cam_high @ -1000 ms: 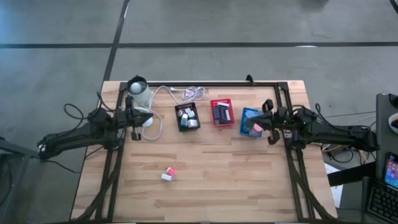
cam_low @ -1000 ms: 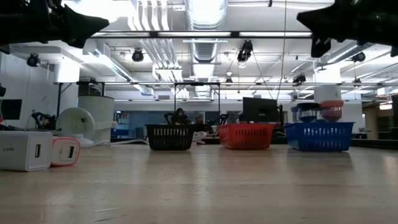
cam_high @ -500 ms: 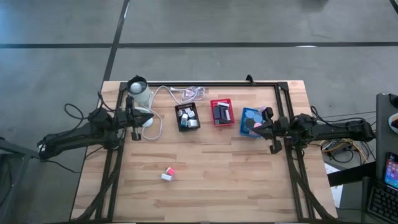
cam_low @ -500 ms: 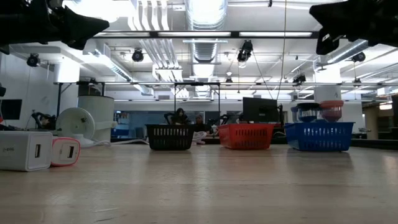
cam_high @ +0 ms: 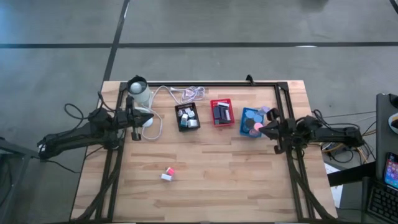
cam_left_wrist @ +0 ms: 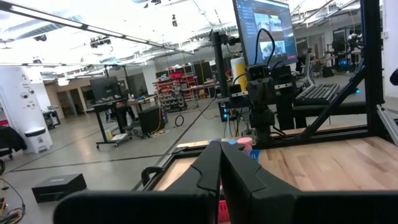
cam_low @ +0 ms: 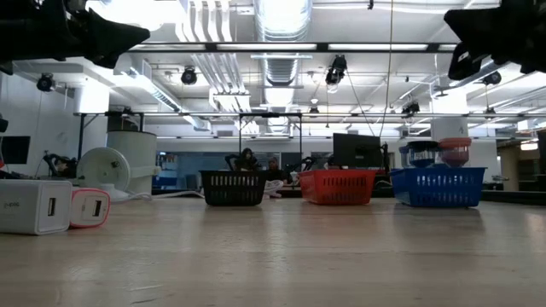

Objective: Pick & Place Office items
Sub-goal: Put the pink charger adapter into the black bin

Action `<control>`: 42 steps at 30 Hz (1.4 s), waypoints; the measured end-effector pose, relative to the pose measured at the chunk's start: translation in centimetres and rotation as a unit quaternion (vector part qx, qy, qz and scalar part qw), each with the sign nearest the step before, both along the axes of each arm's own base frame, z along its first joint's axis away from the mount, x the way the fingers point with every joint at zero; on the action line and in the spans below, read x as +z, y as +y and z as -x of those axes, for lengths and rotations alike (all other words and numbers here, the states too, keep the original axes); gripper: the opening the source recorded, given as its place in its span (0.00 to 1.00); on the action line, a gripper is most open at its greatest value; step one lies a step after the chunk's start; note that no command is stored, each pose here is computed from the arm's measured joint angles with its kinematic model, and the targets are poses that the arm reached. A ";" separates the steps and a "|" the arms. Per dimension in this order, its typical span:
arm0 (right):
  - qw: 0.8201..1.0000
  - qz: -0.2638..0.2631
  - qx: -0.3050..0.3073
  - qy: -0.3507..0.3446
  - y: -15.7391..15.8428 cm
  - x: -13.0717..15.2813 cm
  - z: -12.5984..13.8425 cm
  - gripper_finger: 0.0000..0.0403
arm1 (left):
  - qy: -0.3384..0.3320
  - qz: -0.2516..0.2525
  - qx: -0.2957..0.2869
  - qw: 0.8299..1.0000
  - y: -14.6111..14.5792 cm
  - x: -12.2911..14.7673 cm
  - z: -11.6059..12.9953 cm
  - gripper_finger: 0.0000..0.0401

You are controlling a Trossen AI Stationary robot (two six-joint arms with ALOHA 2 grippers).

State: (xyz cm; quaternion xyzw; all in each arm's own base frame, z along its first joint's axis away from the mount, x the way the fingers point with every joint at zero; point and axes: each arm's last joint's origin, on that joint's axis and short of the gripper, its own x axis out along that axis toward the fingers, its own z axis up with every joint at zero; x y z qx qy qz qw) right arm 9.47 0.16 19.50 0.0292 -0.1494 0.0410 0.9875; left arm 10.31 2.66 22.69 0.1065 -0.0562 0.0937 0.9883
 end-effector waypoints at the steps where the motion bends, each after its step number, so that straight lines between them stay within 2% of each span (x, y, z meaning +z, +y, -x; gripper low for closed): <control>1: 1.000 0.002 -0.001 -0.007 0.0 0.1 0.1 0.02 | 0.000 0.000 0.000 1.000 0.0 0.0 0.0 0.03; 7: 0.999 0.037 -0.012 -0.006 0.0 0.0 0.2 0.02 | -0.001 0.000 0.000 1.000 0.0 0.0 0.0 0.03; 18: 0.998 0.063 -0.022 -0.016 0.0 0.2 0.2 0.02 | 0.007 -0.001 -0.003 1.000 0.1 -0.1 -0.3 0.03; 25: 0.997 0.075 -0.025 -0.015 0.0 0.1 0.2 0.02 | 0.000 0.049 -0.032 0.998 -0.1 0.0 -0.3 0.01; 28: 0.997 0.076 -0.025 -0.002 0.0 -0.1 0.1 0.02 | 0.036 0.113 0.011 0.993 0.1 0.9 -0.3 0.01; 30: 0.996 0.081 -0.026 0.003 0.0 -0.2 0.1 0.02 | 0.075 0.157 0.047 0.984 0.3 1.9 -0.3 0.01; 34: 0.995 0.091 -0.029 0.002 0.0 -0.2 0.1 0.02 | 0.168 0.219 0.048 0.960 -0.2 3.9 -1.3 0.01; 37: 0.995 0.093 -0.029 0.002 0.0 -0.2 0.1 0.02 | 0.260 0.253 0.074 0.929 -0.8 4.6 -2.8 0.00; 40: 0.995 0.094 -0.030 0.002 0.0 -0.2 0.1 0.02 | 0.356 0.266 0.110 0.889 -1.8 4.2 -4.7 0.00; 42: 0.995 0.098 -0.031 0.001 0.0 -0.2 0.1 0.02 | 0.404 0.264 0.111 0.869 -2.9 3.8 -6.1 0.00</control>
